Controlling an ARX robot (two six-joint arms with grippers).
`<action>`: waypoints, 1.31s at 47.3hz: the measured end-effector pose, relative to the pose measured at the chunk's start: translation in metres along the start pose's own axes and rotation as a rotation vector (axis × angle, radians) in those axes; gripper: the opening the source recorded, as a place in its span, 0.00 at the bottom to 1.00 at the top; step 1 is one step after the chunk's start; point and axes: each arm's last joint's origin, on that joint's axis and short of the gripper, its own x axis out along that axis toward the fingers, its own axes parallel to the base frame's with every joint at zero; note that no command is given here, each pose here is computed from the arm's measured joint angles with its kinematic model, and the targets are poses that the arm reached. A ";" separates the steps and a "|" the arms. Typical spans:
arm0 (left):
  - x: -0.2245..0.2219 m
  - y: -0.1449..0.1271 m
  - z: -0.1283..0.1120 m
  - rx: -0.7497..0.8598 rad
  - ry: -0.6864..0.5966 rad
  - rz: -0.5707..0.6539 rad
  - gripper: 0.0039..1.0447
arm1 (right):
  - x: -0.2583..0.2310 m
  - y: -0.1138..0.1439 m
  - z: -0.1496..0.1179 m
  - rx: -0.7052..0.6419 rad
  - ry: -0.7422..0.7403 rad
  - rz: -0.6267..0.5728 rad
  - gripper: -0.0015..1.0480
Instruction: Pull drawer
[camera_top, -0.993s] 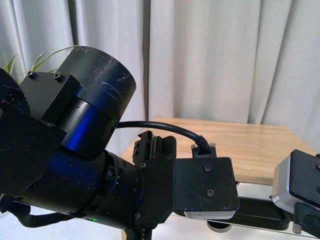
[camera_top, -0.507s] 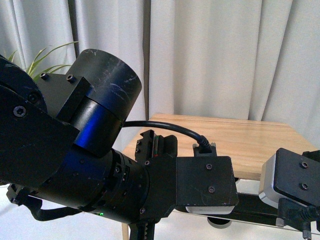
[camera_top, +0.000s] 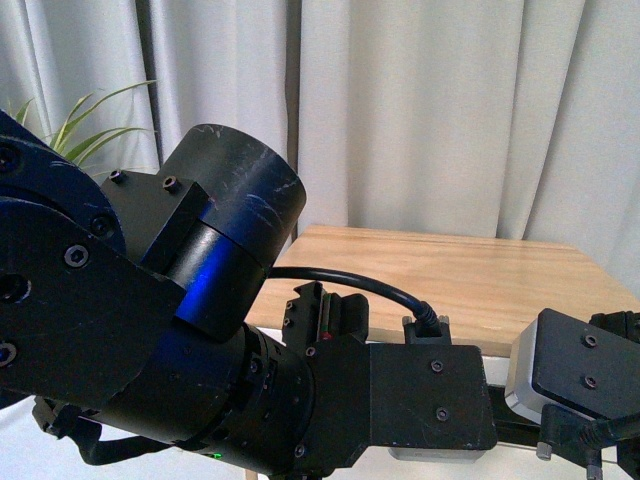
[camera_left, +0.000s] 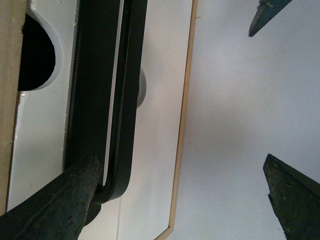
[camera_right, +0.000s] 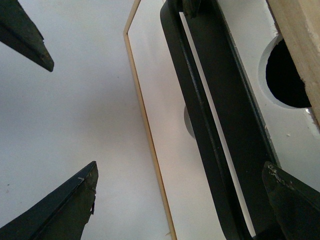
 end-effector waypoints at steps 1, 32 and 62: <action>0.000 0.000 0.000 0.000 0.002 -0.001 0.95 | 0.001 0.000 0.000 0.000 -0.001 0.000 0.91; 0.014 -0.003 0.003 0.011 0.024 -0.019 0.95 | 0.011 -0.001 -0.003 0.020 0.003 0.011 0.91; 0.012 -0.004 0.000 0.023 0.052 -0.065 0.95 | 0.019 0.002 -0.009 0.027 0.033 0.070 0.91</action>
